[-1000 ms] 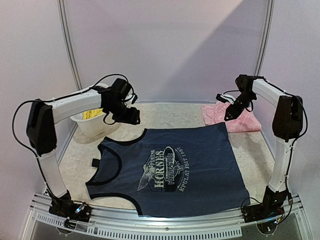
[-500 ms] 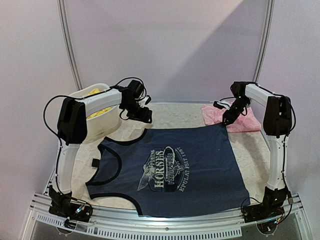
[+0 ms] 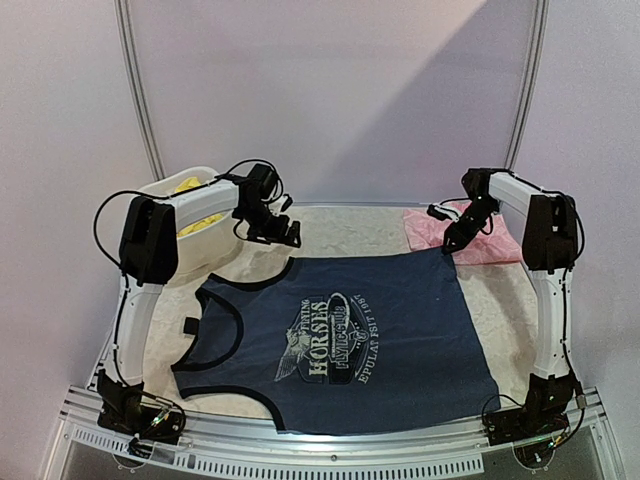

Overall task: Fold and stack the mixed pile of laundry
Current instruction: Pick up the flattened tank top from the center of the board.

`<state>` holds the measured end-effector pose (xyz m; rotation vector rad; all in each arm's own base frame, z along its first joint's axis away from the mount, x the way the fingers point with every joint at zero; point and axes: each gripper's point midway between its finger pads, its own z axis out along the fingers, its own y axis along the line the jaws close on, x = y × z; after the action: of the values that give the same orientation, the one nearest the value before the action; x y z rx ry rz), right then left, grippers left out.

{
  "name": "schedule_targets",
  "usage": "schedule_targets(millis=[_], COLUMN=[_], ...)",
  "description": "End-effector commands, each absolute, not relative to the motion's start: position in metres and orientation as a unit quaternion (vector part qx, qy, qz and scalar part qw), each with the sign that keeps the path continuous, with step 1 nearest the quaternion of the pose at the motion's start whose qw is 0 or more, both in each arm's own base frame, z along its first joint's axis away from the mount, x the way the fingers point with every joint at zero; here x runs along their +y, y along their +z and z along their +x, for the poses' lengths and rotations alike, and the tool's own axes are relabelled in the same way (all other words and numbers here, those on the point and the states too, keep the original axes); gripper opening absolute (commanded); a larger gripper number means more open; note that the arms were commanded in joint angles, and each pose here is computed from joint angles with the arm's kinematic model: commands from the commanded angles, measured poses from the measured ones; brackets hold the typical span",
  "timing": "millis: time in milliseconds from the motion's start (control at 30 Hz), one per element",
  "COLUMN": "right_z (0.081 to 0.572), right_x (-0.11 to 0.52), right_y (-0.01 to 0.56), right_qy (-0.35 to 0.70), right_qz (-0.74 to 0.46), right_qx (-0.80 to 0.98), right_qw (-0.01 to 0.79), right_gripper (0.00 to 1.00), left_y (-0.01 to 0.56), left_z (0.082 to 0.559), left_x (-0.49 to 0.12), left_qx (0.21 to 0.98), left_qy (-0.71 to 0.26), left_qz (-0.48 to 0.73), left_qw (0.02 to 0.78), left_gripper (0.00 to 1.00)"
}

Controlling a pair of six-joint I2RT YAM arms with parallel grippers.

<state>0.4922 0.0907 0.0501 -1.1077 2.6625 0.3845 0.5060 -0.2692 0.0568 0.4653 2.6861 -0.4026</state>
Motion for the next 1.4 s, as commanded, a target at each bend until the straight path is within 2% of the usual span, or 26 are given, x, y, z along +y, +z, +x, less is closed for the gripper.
schedule_targets(millis=[0,100,467,633,767,967,1067,1200,1367], right_z=[0.501,0.503,0.522,0.514,0.505,0.502,0.499,0.497,0.498], right_x=[0.096,0.098,0.09,0.093,0.096,0.098,0.098,0.098,0.096], right_y=[0.046,0.049,0.046,0.045,0.045,0.051,0.059,0.065,0.071], right_qy=[0.148,0.152,0.138,0.155,0.172,0.181,0.181,0.179,0.174], right_qz=[-0.376,-0.377,-0.347,-0.349,-0.353,-0.351,-0.35,-0.352,-0.348], right_qx=[0.906,0.904,0.915,0.914,0.911,0.91,0.91,0.91,0.911], right_qw=[0.127,0.133,0.151,0.139,0.126,0.126,0.127,0.129,0.135], right_gripper=[0.4,0.39,0.48,0.46,0.41,0.24,0.2,0.02,0.0], left_y=[0.046,0.047,0.034,0.032,0.032,0.032,0.031,0.03,0.031], left_z=[0.511,0.515,0.515,0.511,0.508,0.507,0.507,0.507,0.509], left_x=[-0.256,-0.256,-0.256,-0.262,-0.263,-0.264,-0.263,-0.262,-0.258], left_qx=[0.962,0.962,0.966,0.964,0.963,0.963,0.963,0.963,0.964], left_qy=[-0.152,-0.161,-0.173,-0.194,-0.201,-0.206,-0.207,-0.207,-0.199], left_qz=[0.132,0.121,0.091,0.092,0.093,0.09,0.089,0.09,0.095], left_qw=[0.182,0.186,0.171,0.159,0.15,0.147,0.145,0.145,0.15], left_gripper=[0.99,0.99,1.0,1.0,0.97,0.92,0.91,0.91,0.9])
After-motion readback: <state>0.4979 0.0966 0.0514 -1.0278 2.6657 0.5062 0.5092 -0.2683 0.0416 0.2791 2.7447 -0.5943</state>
